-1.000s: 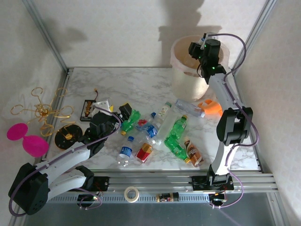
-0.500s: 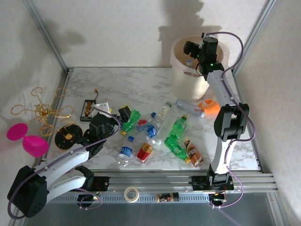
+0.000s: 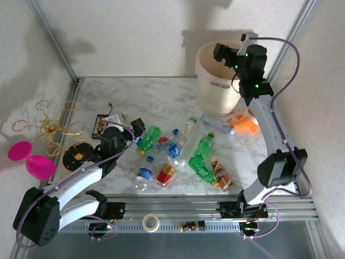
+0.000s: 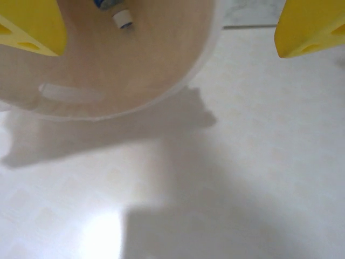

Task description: Put the plastic bottles in the bin

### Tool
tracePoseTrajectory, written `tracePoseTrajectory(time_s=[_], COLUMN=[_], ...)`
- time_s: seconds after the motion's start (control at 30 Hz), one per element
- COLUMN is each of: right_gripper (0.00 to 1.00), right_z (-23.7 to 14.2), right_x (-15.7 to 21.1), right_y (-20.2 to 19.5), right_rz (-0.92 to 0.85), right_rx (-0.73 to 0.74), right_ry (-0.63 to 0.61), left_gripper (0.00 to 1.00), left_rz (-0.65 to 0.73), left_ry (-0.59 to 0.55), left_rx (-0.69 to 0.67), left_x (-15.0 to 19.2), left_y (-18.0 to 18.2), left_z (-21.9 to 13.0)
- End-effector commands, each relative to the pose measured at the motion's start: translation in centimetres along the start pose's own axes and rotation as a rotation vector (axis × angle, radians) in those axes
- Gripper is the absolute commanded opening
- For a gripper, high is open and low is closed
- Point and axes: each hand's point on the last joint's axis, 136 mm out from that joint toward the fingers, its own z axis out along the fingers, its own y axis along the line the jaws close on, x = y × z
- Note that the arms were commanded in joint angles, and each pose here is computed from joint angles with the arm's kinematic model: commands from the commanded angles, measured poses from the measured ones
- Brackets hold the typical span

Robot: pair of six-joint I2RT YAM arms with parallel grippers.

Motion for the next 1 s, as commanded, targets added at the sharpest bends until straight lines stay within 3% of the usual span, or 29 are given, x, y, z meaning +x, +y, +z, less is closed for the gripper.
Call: tracePoseTrajectory(time_s=[0.0, 0.23, 0.53, 0.77, 0.97], right_gripper=[0.99, 0.99, 0.99, 0.99, 0.99], right_z=[-1.7, -5.9, -7.5, -8.3, -8.5], right_x=[2.6, 8.9, 18.3, 21.7, 22.2], right_y=[2.7, 5.2, 4.5, 4.0, 3.8], right_rz=[-0.020, 0.000, 0.035, 0.035, 0.033], right_rx=[-0.081, -0.135, -0.107, -0.102, -0.100], right_ry=[0.035, 0.103, 0.289, 0.338, 0.336], left_gripper=[1.00, 0.99, 1.00, 1.00, 1.00], left_rz=[-0.013, 0.106, 0.222, 0.215, 0.205], left_ry=[0.019, 0.165, 0.266, 0.253, 0.295], left_rx=[-0.031, -0.151, -0.345, -0.473, -0.533], left_x=[-1.2, -0.6, -0.4, -2.1, -1.3], left_y=[0.1, 0.8, 3.4, 8.4, 11.2], left_z=[1.1, 4.4, 8.0, 8.4, 9.0])
